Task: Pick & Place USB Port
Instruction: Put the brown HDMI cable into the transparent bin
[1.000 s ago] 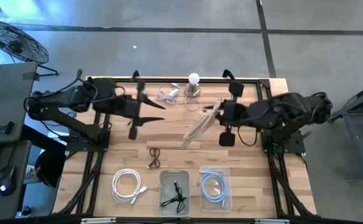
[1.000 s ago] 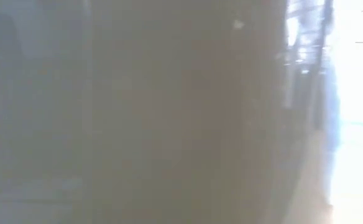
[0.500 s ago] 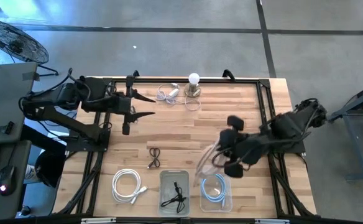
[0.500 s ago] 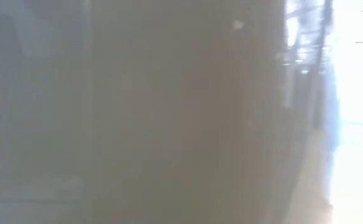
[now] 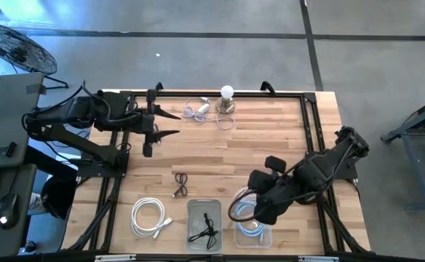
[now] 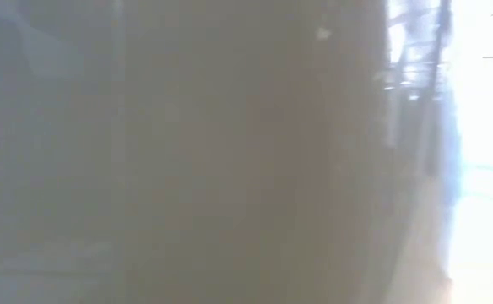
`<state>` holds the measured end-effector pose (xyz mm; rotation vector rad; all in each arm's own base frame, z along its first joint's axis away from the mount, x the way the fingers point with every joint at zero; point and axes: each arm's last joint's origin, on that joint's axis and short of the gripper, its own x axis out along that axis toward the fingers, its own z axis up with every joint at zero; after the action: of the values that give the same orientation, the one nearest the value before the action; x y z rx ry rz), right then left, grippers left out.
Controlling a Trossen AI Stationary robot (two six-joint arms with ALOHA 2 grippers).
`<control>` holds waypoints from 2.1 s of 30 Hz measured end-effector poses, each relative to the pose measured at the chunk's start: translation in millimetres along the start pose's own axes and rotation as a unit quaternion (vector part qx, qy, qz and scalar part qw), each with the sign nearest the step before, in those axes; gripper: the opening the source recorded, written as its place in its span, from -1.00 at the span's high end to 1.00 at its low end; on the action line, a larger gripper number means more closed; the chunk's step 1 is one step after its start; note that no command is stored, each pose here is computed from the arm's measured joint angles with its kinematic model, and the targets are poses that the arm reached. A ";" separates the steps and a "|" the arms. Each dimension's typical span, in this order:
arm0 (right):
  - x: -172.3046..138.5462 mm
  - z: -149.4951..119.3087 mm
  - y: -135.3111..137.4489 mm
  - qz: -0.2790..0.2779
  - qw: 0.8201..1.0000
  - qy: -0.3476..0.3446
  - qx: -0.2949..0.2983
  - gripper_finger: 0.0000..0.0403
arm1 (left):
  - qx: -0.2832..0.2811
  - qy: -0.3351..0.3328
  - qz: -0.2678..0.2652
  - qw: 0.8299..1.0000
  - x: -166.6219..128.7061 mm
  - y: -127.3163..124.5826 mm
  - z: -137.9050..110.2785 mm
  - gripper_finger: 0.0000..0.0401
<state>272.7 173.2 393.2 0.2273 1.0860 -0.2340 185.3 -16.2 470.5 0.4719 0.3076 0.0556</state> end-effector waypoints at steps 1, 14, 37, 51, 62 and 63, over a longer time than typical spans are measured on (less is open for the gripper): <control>0.1 -1.3 0.5 -0.002 1.000 0.003 0.005 0.89 | 0.000 0.000 -0.005 1.000 0.0 -0.4 -0.2 0.19; 76.9 -30.7 9.1 0.027 0.995 0.089 0.032 0.89 | -0.022 0.007 -0.110 0.994 -0.9 -9.0 -6.5 0.19; 143.2 -79.7 -13.3 0.134 0.978 0.108 0.114 0.89 | -0.019 0.037 -0.123 0.992 -0.2 -12.2 -12.9 0.19; 158.8 -90.2 -19.4 0.144 0.971 0.134 0.135 0.84 | -0.017 0.045 -0.126 0.991 -0.4 -12.8 -14.4 0.19; 165.2 -87.9 -20.3 0.161 0.970 0.111 0.146 0.80 | -0.031 0.049 -0.128 0.990 -0.6 -13.1 -14.9 0.19; 165.6 -87.1 -21.1 0.160 0.970 0.109 0.147 0.80 | -0.034 0.052 -0.130 0.990 -0.7 -13.3 -15.4 0.19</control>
<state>266.7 166.2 205.1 0.7019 1.2114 -0.0805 179.8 -21.4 451.6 0.3590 0.4650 -0.1626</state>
